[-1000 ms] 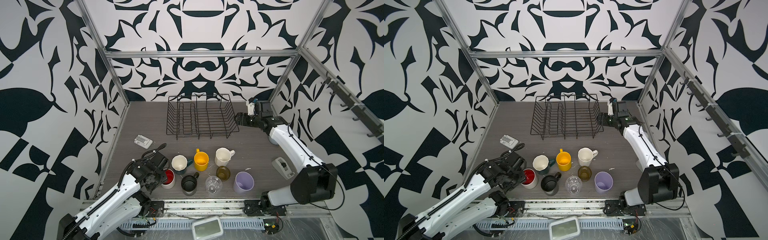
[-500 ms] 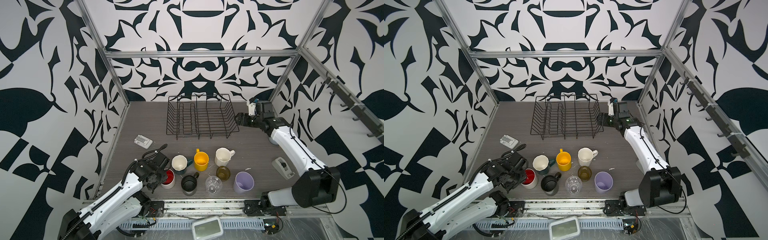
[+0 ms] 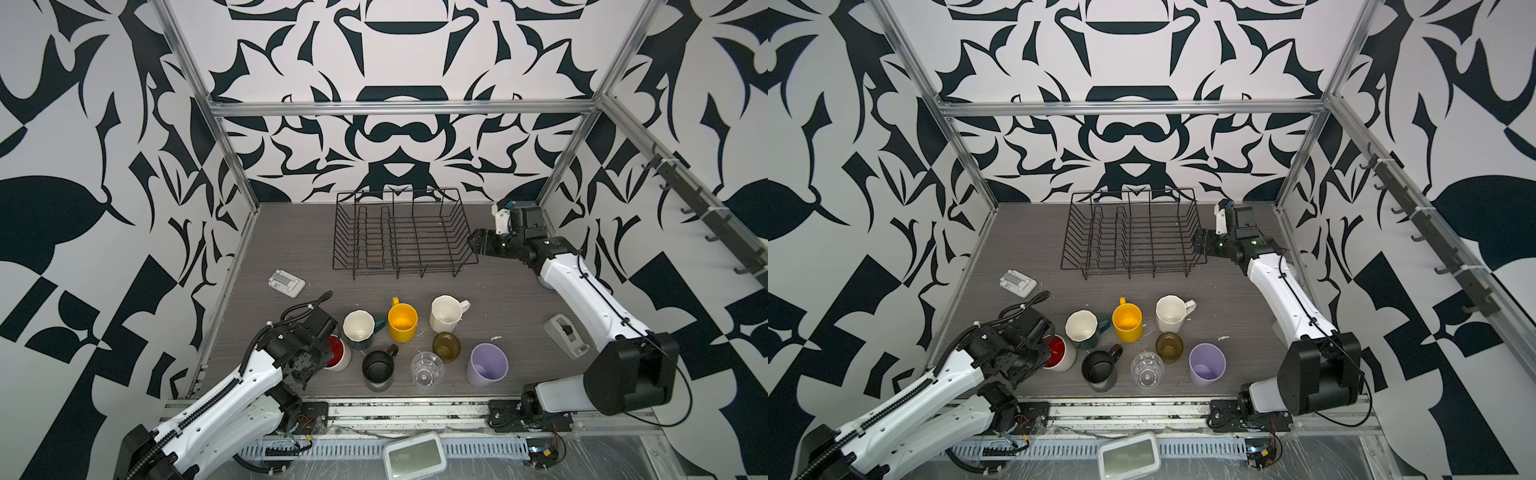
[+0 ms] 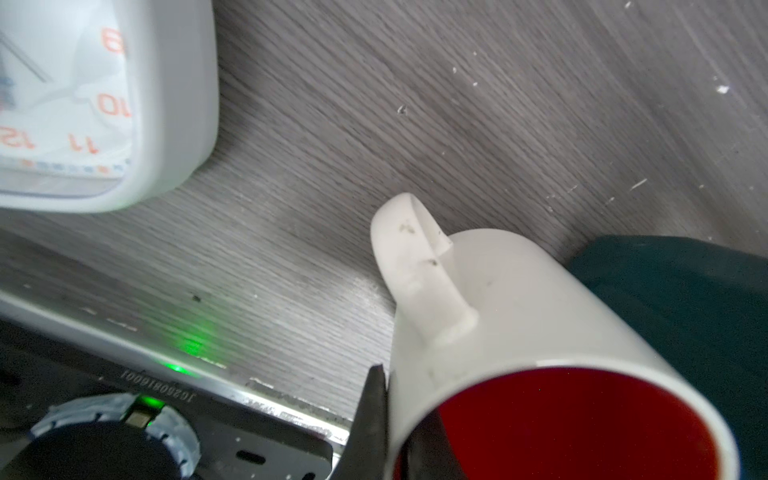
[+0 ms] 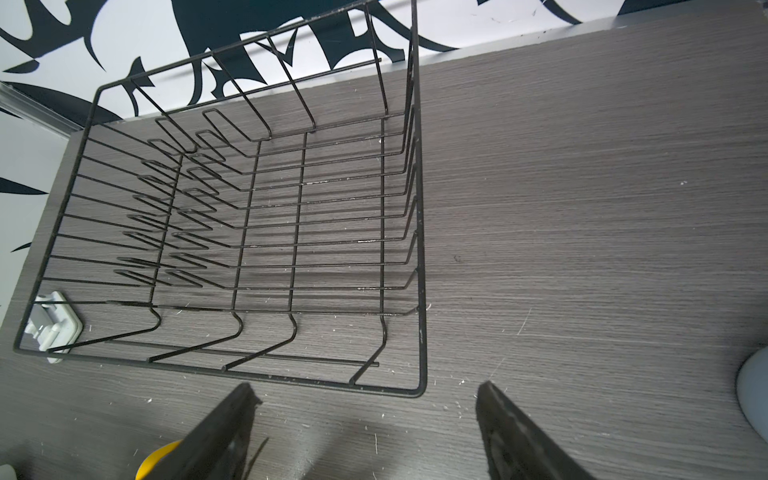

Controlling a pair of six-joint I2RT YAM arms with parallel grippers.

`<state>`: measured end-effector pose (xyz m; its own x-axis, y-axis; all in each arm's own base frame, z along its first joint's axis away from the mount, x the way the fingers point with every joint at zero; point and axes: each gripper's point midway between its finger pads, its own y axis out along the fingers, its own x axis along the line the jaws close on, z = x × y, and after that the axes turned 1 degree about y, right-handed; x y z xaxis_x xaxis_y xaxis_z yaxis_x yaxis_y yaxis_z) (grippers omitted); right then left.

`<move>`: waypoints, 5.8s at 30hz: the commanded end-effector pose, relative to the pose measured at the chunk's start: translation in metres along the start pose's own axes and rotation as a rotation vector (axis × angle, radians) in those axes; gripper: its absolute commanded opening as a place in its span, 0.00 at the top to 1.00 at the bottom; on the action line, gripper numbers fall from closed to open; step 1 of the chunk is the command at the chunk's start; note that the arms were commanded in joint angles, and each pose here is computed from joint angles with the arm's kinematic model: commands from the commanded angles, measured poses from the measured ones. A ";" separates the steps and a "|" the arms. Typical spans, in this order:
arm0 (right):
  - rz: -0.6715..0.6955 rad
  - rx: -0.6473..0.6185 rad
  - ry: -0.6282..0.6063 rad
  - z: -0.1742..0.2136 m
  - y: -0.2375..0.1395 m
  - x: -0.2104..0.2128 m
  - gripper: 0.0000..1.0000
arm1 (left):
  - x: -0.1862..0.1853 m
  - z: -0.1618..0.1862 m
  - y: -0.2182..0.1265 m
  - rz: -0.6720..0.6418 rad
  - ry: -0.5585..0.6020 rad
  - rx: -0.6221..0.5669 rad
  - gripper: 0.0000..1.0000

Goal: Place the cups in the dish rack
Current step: 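Close the left gripper on the red-lined white mug's rim, then lift the mug and carry it toward the rack with the left gripper, then bring the right gripper to the mug's base held by the left gripper, then close the right gripper on the mug base while the left gripper holds it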

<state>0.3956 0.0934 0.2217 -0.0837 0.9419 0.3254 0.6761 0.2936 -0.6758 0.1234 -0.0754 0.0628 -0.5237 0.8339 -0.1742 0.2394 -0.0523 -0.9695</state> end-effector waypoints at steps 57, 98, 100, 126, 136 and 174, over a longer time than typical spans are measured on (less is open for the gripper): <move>-1.135 0.054 -0.164 0.028 -0.139 0.231 0.13 | -0.241 -0.096 -0.249 1.424 0.962 -0.916 1.00; -1.237 0.086 -0.281 0.044 -0.135 0.285 0.01 | -0.250 -0.071 -0.257 1.646 1.026 -0.698 1.00; -1.242 0.094 -0.284 0.047 -0.135 0.287 0.01 | -0.251 -0.070 -0.256 1.653 1.025 -0.690 1.00; -1.216 0.109 -0.296 0.056 -0.127 0.302 0.05 | -0.254 -0.069 -0.265 1.704 1.006 -0.626 1.00; -1.185 0.124 -0.296 0.060 -0.123 0.303 0.18 | -0.254 -0.071 -0.267 1.703 0.995 -0.640 1.00; -1.171 0.016 -0.255 0.038 -0.141 0.306 1.00 | -0.260 -0.085 -0.262 1.633 0.945 -0.685 0.40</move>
<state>0.2511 0.3524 0.3533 -0.7262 0.1372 0.6737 0.0506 0.9879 -0.1466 0.2722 -0.2334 0.3520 0.8985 0.2037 -0.3889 0.2931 -0.9378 0.1860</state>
